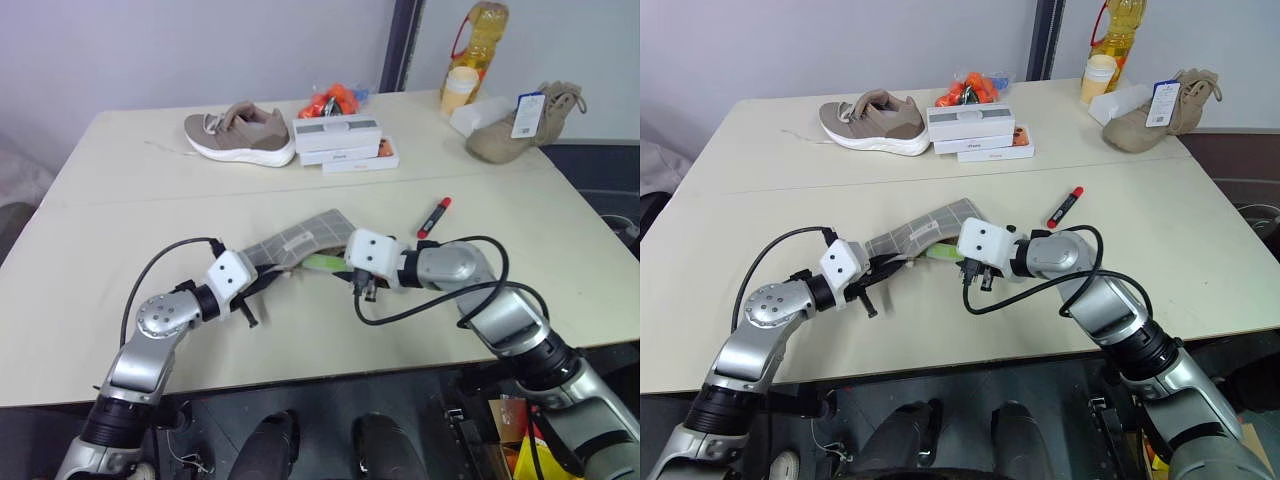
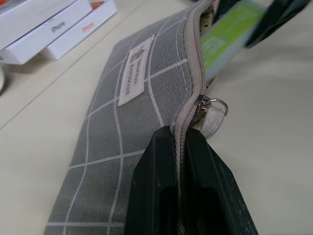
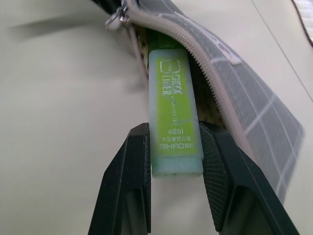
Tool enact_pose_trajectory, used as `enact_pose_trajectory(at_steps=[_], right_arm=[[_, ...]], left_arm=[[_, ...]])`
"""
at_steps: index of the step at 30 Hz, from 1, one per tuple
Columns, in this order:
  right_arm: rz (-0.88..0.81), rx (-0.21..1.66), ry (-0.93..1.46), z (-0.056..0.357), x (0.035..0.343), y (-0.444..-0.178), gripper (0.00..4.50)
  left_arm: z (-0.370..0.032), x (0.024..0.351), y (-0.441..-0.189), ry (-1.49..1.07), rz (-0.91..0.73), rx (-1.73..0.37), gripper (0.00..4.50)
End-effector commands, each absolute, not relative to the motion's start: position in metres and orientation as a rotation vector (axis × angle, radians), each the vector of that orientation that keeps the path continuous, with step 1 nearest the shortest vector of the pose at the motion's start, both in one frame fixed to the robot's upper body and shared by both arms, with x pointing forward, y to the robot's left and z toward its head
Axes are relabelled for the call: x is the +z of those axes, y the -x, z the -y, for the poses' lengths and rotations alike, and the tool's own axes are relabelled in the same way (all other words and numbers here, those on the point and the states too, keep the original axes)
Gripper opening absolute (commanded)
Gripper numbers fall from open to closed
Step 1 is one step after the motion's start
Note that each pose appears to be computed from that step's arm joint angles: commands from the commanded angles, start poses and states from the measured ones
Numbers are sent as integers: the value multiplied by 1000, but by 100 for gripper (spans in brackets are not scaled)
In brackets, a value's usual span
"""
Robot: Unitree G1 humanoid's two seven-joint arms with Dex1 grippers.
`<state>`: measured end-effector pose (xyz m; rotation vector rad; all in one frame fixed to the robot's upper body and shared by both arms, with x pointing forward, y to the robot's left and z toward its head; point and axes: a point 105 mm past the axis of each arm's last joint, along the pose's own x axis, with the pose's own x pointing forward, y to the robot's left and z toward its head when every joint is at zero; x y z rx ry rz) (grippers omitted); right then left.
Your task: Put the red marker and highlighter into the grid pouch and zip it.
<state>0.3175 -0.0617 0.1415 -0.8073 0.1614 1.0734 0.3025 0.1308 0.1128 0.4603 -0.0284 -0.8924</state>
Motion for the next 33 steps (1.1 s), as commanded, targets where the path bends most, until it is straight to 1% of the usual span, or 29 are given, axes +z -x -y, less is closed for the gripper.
enact_pose_trajectory(at_steps=[1, 2, 6, 9, 12, 14, 17, 20, 23, 26, 30, 32, 33], right_arm=[[-80, 1090, 817, 52, 161, -318, 191], [-83, 1086, 809, 54, 162, -318, 236], [-81, 1024, 789, 69, 170, -325, 442], [-58, 972, 715, 85, 182, -327, 447], [-66, 864, 627, 108, 189, -337, 447], [-92, 709, 558, 136, 188, -353, 447], [-193, 477, 327, 176, 178, -379, 447], [-220, 388, 255, 188, 171, -387, 447], [-267, 165, 181, 210, 155, -402, 447], [-304, 40, 93, 217, 141, -410, 447], [-344, -36, 70, 217, 127, -418, 447], [-362, -74, 12, 220, 121, -421, 447], [-363, -81, -15, 220, 120, -422, 424]], left_arm=[[-125, 128, -298, -464, 93, -917, 0], [-126, 129, -298, -464, 92, -912, 0], [-129, 128, -299, -448, 91, -882, 0], [-132, 130, -306, -407, 91, -826, 0], [-133, 132, -312, -370, 102, -773, 0], [-134, 131, -323, -335, 93, -687, 0], [-129, 132, -336, -273, 86, -605, 0], [-124, 134, -341, -247, 90, -579, 0], [-113, 139, -347, -217, 108, -563, 0], [-107, 141, -349, -207, 114, -563, 0], [-107, 141, -349, -207, 114, -564, 0], [-108, 141, -349, -210, 113, -563, 0], [-109, 141, -349, -212, 113, -561, 0]])
